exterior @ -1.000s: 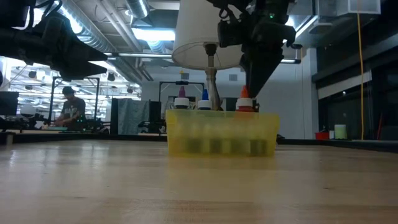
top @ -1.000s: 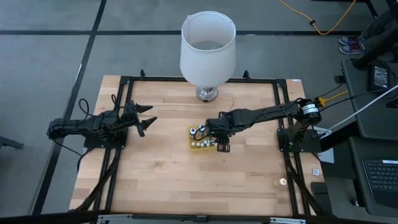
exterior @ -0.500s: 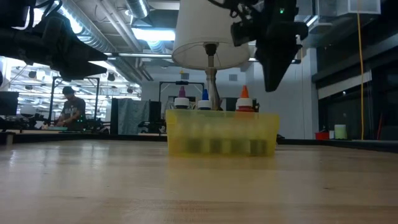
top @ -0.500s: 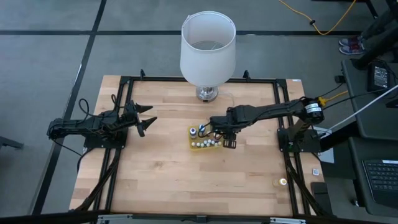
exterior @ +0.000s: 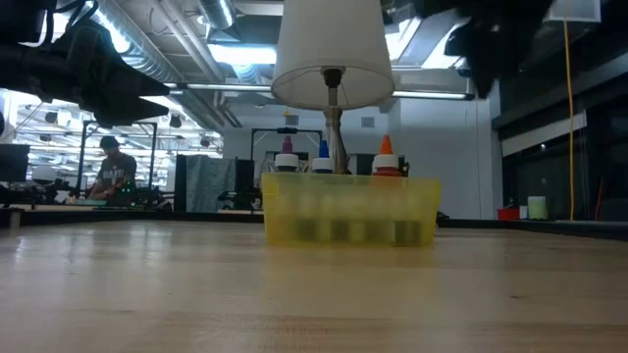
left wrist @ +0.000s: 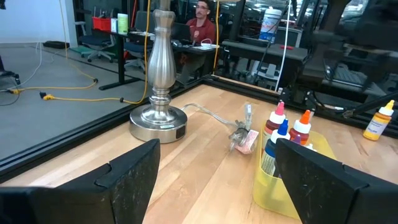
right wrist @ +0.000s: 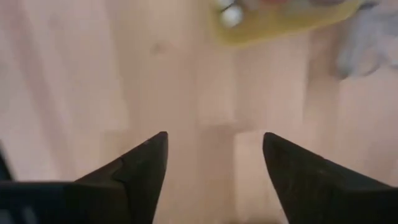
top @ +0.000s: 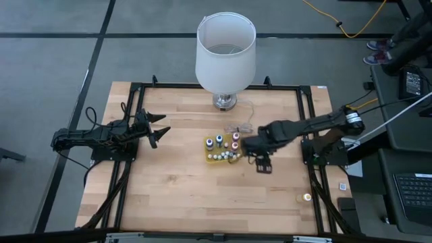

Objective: Pick & Place food coloring
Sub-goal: Put the large yellow food coloring bottle into the yellow bin

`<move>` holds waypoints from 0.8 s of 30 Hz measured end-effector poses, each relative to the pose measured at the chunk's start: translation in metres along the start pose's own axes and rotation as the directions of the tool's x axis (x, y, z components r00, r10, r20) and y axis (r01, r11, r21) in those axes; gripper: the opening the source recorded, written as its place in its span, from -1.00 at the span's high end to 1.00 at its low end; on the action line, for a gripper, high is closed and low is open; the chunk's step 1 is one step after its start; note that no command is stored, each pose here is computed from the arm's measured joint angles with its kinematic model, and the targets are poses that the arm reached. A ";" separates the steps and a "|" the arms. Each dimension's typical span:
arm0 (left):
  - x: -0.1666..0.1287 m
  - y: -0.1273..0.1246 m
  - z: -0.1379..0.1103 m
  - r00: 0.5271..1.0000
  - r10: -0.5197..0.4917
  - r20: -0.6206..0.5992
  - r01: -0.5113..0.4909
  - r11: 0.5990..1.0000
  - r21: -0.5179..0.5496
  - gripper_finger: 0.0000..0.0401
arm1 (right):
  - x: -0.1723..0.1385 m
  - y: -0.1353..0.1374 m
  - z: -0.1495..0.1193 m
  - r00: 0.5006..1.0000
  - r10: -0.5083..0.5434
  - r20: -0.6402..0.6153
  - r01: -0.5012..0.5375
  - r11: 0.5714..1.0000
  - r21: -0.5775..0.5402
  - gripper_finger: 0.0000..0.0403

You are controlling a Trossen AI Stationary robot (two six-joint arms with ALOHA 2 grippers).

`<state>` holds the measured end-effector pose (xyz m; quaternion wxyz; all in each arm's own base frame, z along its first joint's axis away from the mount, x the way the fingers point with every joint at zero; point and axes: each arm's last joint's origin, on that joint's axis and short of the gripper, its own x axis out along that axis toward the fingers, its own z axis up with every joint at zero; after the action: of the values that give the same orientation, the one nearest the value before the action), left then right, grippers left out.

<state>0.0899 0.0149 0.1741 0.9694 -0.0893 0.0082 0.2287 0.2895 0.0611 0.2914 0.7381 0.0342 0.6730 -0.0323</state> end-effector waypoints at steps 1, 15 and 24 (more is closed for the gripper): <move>0.000 0.000 0.000 1.000 0.000 0.000 0.000 1.000 0.000 -0.56 | -0.003 0.006 -0.005 1.000 0.010 -0.008 -0.010 1.000 -0.014 -0.31; 0.000 0.000 0.000 1.000 0.000 0.000 0.000 1.000 0.000 -0.55 | -0.028 0.090 -0.102 0.988 0.040 -0.148 -0.083 0.953 -0.292 -0.43; 0.000 0.000 0.000 1.000 0.000 0.000 0.000 1.000 0.000 -0.55 | -0.005 0.114 -0.148 0.961 0.019 -0.276 -0.101 0.953 -0.284 -0.43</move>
<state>0.0899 0.0149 0.1741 0.9694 -0.0893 0.0082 0.2286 0.1534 0.1888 0.2842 0.6368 -0.0519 0.7632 0.0965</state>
